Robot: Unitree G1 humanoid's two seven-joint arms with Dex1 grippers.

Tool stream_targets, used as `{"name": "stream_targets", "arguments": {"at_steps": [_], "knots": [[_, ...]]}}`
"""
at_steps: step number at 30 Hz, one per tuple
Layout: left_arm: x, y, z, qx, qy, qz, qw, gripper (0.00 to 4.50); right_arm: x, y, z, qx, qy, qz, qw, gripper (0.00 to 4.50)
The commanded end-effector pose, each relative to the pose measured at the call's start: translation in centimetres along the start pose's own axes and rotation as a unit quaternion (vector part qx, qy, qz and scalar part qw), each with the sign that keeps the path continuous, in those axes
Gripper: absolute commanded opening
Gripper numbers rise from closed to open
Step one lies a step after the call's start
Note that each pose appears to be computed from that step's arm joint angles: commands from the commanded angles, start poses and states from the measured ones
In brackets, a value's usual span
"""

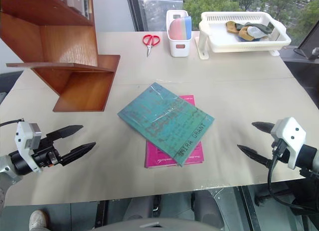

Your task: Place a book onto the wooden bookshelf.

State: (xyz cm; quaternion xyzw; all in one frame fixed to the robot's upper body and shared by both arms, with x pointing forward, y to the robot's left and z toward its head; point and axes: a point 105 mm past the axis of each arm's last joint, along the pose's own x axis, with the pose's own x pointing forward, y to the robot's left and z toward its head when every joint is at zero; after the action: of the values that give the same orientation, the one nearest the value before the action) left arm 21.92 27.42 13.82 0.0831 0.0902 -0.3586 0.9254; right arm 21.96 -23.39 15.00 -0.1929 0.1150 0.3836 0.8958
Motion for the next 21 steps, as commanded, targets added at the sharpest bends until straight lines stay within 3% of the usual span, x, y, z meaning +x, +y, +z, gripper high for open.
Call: {"name": "stream_targets", "arguments": {"at_steps": [1, 15, 21], "knots": [[0.3, -0.1, 1.3, 0.019, -0.015, -0.013, 1.000, 4.47, 0.0, -0.5, 1.3, -0.011, -0.015, -0.013, 1.000, 4.50], [3.2, -2.0, 2.6, 0.007, -0.039, -0.068, 0.997, 4.47, 1.9, 0.8, 4.2, -0.022, -0.079, 0.003, 0.997, 4.50], [5.1, -4.8, 1.8, -0.225, -0.023, -0.100, 0.969, 4.47, 2.9, 4.2, 6.8, -0.073, -0.157, 0.081, 0.982, 4.50]]}}
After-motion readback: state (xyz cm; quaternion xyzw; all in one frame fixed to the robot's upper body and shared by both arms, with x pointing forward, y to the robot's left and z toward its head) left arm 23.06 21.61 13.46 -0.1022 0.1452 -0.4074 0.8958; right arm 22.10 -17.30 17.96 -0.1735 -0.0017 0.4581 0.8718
